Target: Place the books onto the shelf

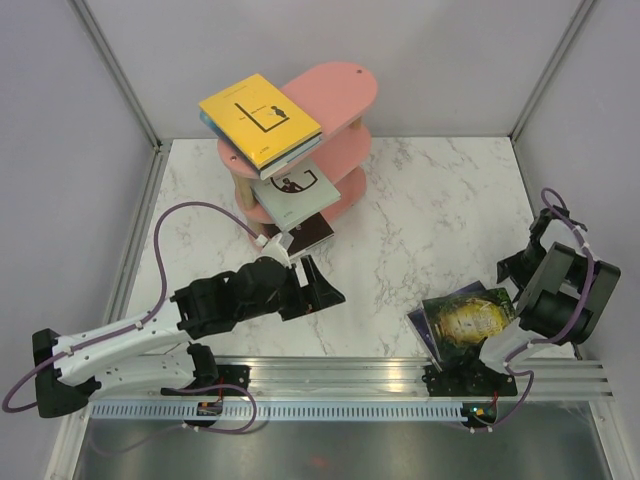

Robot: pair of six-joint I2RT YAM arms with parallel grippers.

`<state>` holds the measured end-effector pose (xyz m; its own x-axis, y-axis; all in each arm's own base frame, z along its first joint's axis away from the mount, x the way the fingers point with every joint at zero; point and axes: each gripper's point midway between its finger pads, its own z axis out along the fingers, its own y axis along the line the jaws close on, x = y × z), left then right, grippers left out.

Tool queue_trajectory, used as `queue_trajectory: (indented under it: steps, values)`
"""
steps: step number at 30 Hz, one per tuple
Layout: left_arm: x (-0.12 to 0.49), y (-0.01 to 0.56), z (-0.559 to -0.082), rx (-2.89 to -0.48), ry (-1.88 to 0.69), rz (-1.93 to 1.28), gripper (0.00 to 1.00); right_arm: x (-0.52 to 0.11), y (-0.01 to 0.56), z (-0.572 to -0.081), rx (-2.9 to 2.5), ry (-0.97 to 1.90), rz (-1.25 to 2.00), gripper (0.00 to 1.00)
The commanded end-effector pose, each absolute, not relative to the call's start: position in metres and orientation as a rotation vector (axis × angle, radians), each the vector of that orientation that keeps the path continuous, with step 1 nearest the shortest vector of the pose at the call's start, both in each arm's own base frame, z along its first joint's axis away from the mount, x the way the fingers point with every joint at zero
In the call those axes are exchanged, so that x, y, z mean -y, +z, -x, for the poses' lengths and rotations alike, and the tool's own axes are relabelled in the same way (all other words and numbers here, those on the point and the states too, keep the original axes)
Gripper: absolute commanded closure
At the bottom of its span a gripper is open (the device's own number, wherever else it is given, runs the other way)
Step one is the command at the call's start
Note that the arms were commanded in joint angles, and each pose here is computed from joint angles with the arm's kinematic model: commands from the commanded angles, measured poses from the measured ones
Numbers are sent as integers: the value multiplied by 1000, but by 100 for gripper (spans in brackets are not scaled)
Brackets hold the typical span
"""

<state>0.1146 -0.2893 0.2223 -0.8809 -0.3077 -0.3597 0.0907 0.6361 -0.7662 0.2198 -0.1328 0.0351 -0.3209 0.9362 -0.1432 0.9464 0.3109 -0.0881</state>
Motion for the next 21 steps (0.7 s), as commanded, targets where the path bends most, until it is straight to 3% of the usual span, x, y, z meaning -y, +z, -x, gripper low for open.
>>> queue_trajectory:
  steps: [1,5,13,17,21]
  values:
    - [291,229,-116,-2361,-1199,203,13,129,33,-199,-2510,-302,-1770,33]
    - [293,224,-117,-2371,-1193,204,14,96,14,-186,-2553,-168,-1788,34]
    - [293,216,-116,-2386,-1183,201,14,-28,16,-236,-2659,252,-1523,33]
    - [289,216,-115,-2378,-1188,214,14,-127,36,-262,-2745,544,-1301,33]
    - [285,213,-114,-2378,-1189,221,14,-187,77,-293,-2694,809,-1068,32]
